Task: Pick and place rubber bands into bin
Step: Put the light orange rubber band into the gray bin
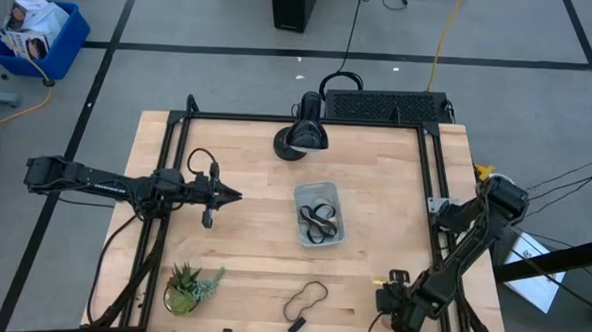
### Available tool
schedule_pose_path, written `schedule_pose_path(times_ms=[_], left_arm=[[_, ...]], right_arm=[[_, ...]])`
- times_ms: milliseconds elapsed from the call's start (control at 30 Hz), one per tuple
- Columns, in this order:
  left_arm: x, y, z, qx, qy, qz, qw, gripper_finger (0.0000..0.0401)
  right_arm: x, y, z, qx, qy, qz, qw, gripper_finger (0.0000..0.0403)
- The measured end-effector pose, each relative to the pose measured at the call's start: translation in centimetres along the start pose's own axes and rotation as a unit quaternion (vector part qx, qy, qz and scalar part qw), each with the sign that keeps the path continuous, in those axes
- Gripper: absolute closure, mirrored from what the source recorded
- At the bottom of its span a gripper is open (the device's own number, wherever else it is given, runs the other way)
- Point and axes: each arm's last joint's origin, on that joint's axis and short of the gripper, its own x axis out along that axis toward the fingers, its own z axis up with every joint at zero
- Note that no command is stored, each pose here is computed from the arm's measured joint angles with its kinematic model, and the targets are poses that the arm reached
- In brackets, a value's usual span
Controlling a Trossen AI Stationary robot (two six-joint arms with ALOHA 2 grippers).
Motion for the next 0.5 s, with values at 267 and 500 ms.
schedule_pose_path(times_ms=[267, 500], left_arm=[[0.0, 0.0, -0.2, 0.005, 0.01, 0.0, 1.0, 0.0354], [0.0, 0.0, -0.2, 0.005, 0.01, 0.0, 1.0, 0.0354]], right_arm=[[1.4, 0.2, -0.3, -0.007, 0.029, -0.005, 1.0, 0.0236], [2.0, 0.0, -0.2, -0.014, 0.012, -0.025, 1.0, 0.0328]])
